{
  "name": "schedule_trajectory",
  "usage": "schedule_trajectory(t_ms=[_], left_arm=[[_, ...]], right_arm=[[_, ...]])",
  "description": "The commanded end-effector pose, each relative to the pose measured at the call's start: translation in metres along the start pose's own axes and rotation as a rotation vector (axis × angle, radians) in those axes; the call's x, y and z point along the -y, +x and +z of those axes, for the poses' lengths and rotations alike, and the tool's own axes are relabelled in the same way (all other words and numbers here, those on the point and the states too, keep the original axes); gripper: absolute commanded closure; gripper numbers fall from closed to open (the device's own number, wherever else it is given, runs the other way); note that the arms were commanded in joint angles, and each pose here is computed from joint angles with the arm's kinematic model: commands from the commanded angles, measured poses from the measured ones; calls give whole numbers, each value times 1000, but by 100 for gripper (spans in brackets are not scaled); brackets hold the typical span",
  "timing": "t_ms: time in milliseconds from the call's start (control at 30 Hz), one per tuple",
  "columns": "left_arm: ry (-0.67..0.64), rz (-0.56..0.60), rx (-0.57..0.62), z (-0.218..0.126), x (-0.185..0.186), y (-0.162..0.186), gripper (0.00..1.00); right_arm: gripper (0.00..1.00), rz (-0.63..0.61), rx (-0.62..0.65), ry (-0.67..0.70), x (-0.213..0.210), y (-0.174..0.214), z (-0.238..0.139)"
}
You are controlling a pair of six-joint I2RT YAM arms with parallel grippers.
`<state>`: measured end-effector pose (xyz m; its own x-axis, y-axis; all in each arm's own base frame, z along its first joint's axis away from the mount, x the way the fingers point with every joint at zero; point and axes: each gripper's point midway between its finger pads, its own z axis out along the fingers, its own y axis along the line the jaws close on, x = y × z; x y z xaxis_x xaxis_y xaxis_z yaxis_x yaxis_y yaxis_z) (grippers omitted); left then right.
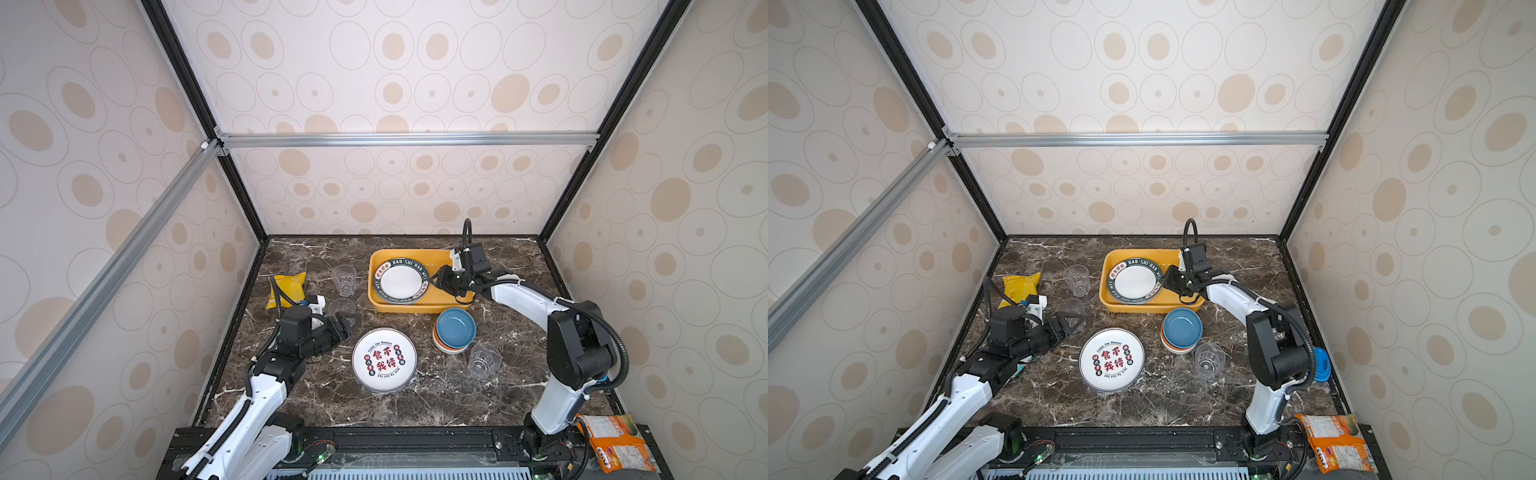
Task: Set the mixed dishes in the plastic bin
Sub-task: 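Move the right gripper to the red-lettered plate on the table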
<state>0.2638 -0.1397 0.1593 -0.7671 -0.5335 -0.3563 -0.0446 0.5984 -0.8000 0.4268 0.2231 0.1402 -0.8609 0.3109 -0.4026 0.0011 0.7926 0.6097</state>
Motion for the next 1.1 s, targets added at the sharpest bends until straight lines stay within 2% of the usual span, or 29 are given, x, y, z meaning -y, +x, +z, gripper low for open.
schedule_trajectory(t_ms=[0,267,400,533,800,1067], left_arm=[[-34,24,-10,-3,-4,2,22],[-103,14,-59,0,-21,14,23],[-172,20,-68,0,-33,17,25],[-181,16,-84,2,-36,22,25],[-221,17,-133,11,-50,36,24],[-242,10,-158,18,-63,47,25]], right_arm=[[59,-44,-45,-31,-14,19,-15],[56,-109,-116,-111,-42,49,-42],[55,-129,-176,-154,-51,72,-50],[55,-146,-238,-168,-52,97,-54],[50,-190,-355,-175,-51,144,-52],[51,-251,-469,-148,-55,183,-40]])
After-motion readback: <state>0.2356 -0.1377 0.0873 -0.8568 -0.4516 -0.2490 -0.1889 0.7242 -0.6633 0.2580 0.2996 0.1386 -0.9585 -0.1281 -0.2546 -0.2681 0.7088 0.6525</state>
